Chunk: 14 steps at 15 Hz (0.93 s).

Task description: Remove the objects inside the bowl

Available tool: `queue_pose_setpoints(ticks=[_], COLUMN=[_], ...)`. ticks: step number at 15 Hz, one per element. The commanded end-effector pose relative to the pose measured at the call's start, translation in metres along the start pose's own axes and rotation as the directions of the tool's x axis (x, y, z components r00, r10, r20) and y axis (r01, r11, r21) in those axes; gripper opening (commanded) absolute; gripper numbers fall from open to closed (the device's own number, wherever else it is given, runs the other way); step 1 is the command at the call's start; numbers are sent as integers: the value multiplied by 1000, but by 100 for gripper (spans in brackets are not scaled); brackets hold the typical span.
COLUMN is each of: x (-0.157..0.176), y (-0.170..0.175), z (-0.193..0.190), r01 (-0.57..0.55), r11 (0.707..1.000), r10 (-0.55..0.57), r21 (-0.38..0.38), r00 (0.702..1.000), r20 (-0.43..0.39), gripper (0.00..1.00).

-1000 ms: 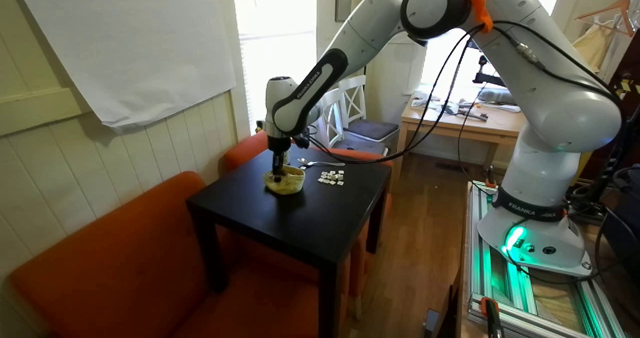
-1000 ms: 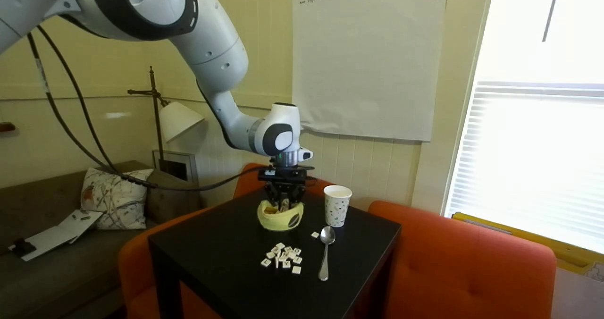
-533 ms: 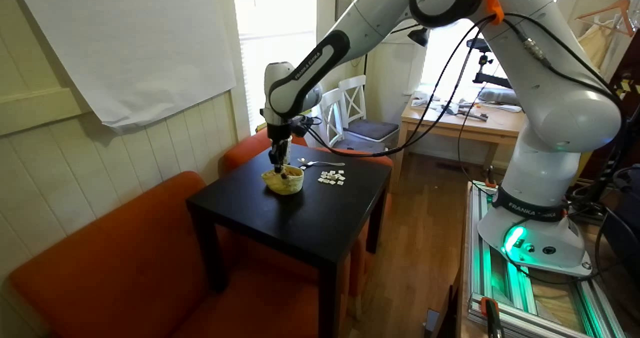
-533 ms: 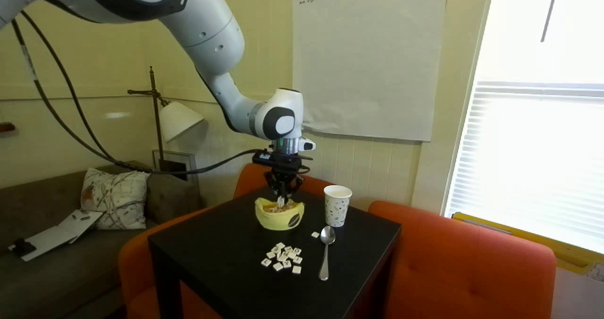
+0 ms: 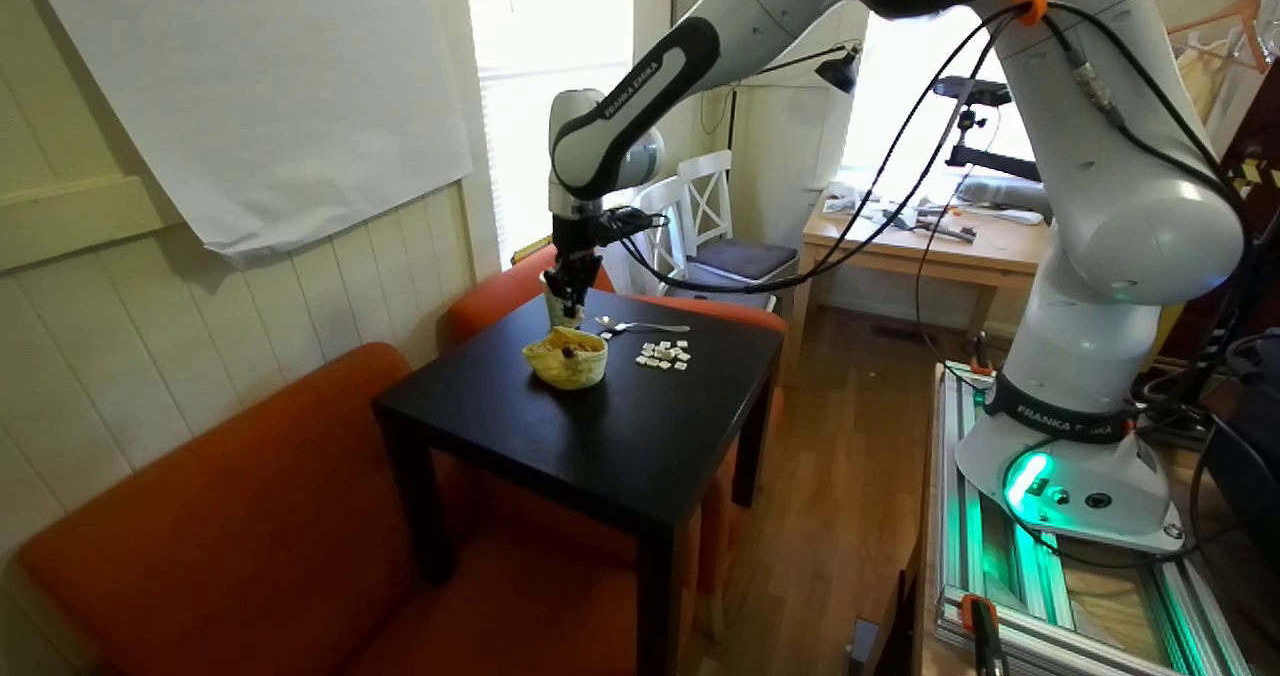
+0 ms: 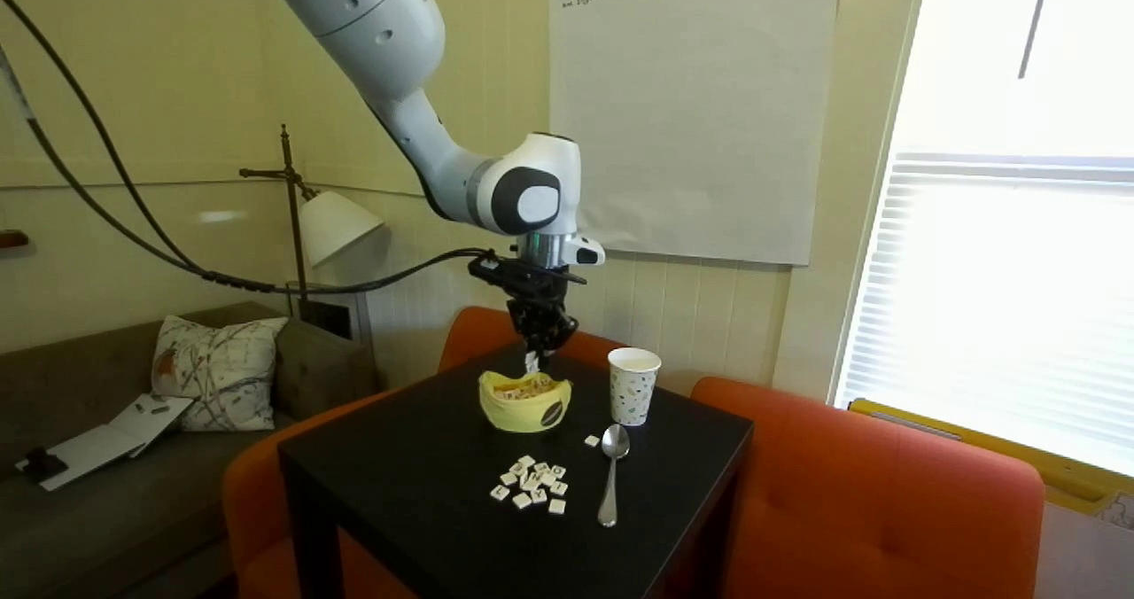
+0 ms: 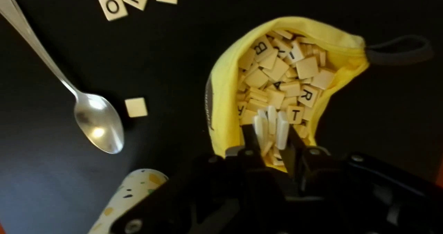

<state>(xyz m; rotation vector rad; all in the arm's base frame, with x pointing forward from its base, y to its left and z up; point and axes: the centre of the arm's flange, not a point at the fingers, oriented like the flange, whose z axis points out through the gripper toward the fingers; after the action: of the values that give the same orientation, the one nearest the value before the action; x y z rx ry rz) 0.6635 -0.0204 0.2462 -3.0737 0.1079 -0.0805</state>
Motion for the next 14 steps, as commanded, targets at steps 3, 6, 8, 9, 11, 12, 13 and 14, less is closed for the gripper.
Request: queue_pose_setpoints(ticks=[3,6,8,9,11,12,13,14], x=[-41,-56,-68,-73,-78,-80,-82,-83], y=[42,61,71,74,75,75,73,72], z=[20,40,49,53,57,59,60,61], r01=[-293,-427,-490,-510,-529,-531,-532,-530], r11=[950,888,846,829,814,813,812,812], r10=[292,431,500,523,546,549,552,552], r21=[-107,-169,-212,-228,-241,-240,-240,-244], r00=[956,902,866,852,838,835,834,833], r20=[-22,-15,-6,-6,5,14,20,25], gripper=[6,6,6,6,18,47,48,54])
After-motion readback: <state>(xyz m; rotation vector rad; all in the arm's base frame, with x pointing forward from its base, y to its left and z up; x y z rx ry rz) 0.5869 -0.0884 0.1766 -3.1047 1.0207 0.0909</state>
